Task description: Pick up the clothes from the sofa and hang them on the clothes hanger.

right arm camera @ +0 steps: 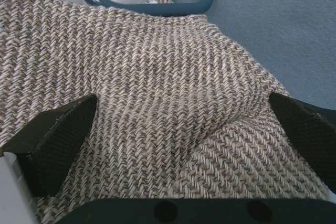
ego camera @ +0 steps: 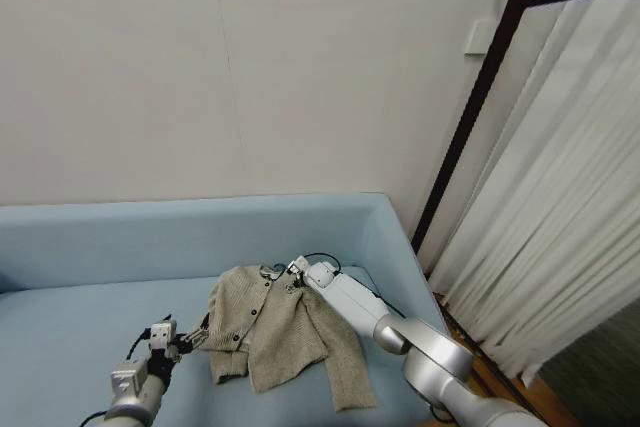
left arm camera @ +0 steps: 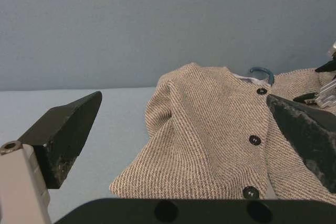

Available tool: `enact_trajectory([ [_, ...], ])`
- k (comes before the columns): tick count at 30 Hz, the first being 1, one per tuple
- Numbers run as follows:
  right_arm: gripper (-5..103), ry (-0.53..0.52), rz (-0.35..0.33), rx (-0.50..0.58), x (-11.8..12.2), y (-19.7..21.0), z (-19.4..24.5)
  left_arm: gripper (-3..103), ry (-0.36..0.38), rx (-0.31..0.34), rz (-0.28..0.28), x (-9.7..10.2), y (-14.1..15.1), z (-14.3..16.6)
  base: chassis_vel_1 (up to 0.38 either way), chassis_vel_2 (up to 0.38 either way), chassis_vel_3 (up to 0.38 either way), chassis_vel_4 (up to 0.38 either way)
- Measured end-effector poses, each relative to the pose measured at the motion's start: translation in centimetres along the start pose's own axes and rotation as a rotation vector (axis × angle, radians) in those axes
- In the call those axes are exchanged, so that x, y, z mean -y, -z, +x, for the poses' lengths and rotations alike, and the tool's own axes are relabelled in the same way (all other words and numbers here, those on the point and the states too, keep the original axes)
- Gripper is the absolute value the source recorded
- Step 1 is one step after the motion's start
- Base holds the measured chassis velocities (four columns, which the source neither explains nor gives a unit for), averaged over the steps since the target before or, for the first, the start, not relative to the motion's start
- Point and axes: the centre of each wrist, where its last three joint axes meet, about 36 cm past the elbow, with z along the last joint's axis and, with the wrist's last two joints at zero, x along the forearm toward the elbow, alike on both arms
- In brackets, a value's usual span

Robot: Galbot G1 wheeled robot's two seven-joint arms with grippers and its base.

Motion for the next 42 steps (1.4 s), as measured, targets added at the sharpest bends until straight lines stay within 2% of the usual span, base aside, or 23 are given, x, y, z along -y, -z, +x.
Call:
enact_trajectory([
  [5, 100, 0.012, 0.049, -0.022, -0.5, 0.0, -0.6, 100, -0.003, 0.019, 0.005, 0.1, 0.0, 0.0, 0.000, 0.000, 0.000, 0.000],
  [8, 100, 0.014, 0.051, -0.032, -0.6, 0.0, -0.8, 100, -0.008, 0.021, 0.005, 0.2, -0.1, -0.1, 0.000, 0.000, 0.000, 0.000],
  [17, 100, -0.047, 0.006, -0.057, 2.7, -1.1, -1.0, 100, -0.033, 0.040, 0.005, 0.5, -0.3, -0.3, 0.000, 0.000, 0.000, 0.000],
  [21, 100, -0.073, -0.042, -0.043, 3.2, -1.3, -1.0, 100, -0.044, 0.045, 0.000, 0.7, -0.4, -0.4, 0.000, 0.000, 0.000, 0.000],
  [24, 100, -0.055, -0.098, -0.025, 2.8, -1.1, -0.8, 100, -0.047, 0.054, -0.008, 0.7, -0.5, -0.6, 0.000, 0.000, 0.000, 0.000],
  [25, 100, -0.055, -0.098, -0.025, 2.8, -1.1, -0.8, 100, -0.047, 0.054, -0.008, 0.7, -0.5, -0.6, 0.000, 0.000, 0.000, 0.000],
  [30, 100, 0.025, -0.196, -0.034, 1.5, -1.6, -1.1, 100, -0.042, 0.058, -0.018, 0.5, -0.7, -0.8, 0.000, 0.000, 0.000, 0.000],
  [34, 100, 0.042, -0.213, -0.041, 1.4, -2.0, -1.3, 100, -0.038, 0.063, -0.020, 0.5, -0.8, -0.8, 0.000, 0.000, 0.000, 0.000],
  [35, 97, 0.044, -0.215, -0.041, 1.3, -2.2, -1.4, 100, -0.038, 0.065, -0.020, 0.5, -0.9, -0.7, 0.000, 0.000, 0.000, 0.000],
  [37, 97, 0.045, -0.216, -0.039, 1.3, -2.3, -1.4, 100, -0.038, 0.066, -0.020, 0.5, -0.9, -0.7, 0.000, 0.000, 0.000, 0.000],
  [38, 93, 0.046, -0.218, -0.037, 1.3, -2.4, -1.5, 100, -0.040, 0.067, -0.020, 0.4, -0.9, -0.7, 0.000, 0.000, 0.000, 0.000],
  [39, 83, 0.047, -0.218, -0.033, 1.2, -2.5, -1.5, 100, -0.043, 0.068, -0.020, 0.4, -1.0, -0.8, 0.000, 0.000, 0.000, 0.000],
  [42, 77, 0.048, -0.217, -0.029, 1.1, -2.6, -1.5, 100, -0.044, 0.071, -0.020, 0.3, -1.0, -0.9, 0.000, 0.000, 0.000, 0.000],
])
